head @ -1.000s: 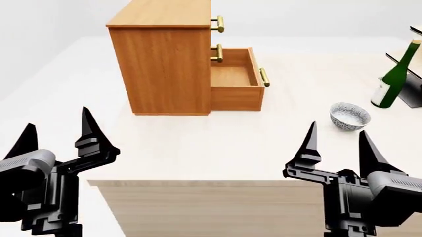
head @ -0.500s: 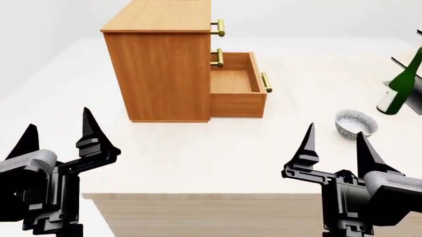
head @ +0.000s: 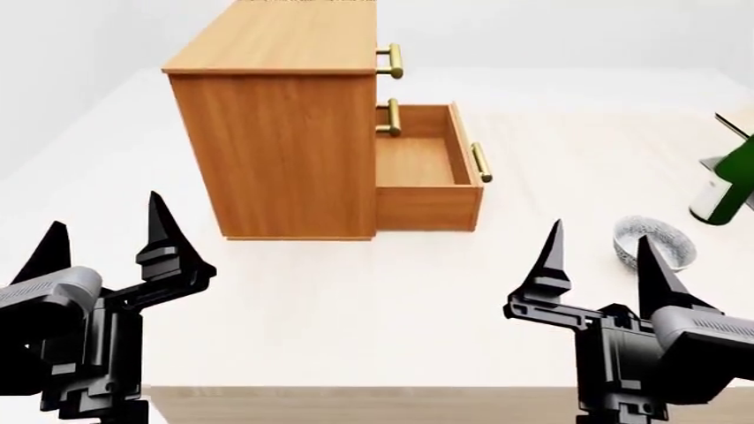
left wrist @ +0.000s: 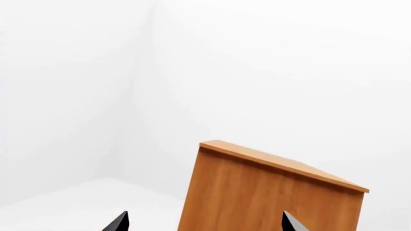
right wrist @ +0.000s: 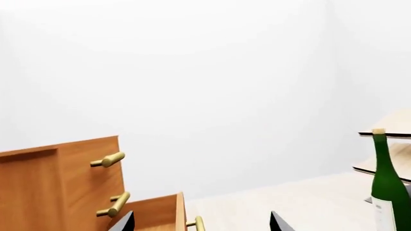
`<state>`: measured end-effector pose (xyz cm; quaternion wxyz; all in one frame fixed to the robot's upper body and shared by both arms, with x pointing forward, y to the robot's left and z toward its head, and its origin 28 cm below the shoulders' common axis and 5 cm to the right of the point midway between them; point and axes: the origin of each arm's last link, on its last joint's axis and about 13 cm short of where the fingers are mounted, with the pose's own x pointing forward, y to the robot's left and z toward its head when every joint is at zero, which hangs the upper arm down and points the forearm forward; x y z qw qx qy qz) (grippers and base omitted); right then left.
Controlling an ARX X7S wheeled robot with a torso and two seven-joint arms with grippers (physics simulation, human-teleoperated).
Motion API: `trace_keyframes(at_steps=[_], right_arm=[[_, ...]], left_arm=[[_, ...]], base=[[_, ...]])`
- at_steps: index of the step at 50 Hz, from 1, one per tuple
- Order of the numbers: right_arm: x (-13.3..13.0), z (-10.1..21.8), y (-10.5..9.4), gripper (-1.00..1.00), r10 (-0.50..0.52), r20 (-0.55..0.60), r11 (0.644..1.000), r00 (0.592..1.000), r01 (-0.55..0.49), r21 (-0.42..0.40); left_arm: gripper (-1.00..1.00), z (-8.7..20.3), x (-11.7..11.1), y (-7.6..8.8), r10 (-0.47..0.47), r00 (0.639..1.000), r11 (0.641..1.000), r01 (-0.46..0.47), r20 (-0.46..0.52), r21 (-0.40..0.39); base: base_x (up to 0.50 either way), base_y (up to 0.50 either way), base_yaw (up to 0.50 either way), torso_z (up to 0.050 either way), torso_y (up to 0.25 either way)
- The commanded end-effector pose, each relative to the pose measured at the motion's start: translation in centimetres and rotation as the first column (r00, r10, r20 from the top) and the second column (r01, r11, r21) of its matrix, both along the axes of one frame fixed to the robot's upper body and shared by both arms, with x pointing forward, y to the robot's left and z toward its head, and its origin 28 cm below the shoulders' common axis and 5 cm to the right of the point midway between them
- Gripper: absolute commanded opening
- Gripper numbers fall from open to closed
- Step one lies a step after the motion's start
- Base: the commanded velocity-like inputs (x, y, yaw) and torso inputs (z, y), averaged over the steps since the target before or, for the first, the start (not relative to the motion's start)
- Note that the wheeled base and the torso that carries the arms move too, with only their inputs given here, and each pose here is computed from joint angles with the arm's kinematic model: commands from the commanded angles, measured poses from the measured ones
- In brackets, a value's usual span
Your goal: Put the bowl on top of the cabinet.
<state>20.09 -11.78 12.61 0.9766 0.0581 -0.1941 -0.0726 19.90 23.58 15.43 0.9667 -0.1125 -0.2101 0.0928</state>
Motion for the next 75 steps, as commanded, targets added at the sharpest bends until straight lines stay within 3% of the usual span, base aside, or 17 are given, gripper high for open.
trace_keyframes(at_steps=[1,75], right_arm=[[-0.03,0.09,-0.01,1.0,-0.002,0.003,1.0,1.0,0.002,0.003],[-0.03,-0.12,-0.32,1.0,-0.01,0.0,0.999,1.0,0.009,0.031]], left_arm=[[1.0,0.08,-0.04,-0.03,-0.001,1.0,1.0,0.001,0.0,0.0],[1.0,0.18,-0.09,-0.05,-0.002,1.0,1.0,0.002,0.006,-0.006]], base=[[0.19,0.0,0.0,0.0,0.0],[0.18,0.0,0.0,0.0,0.0]])
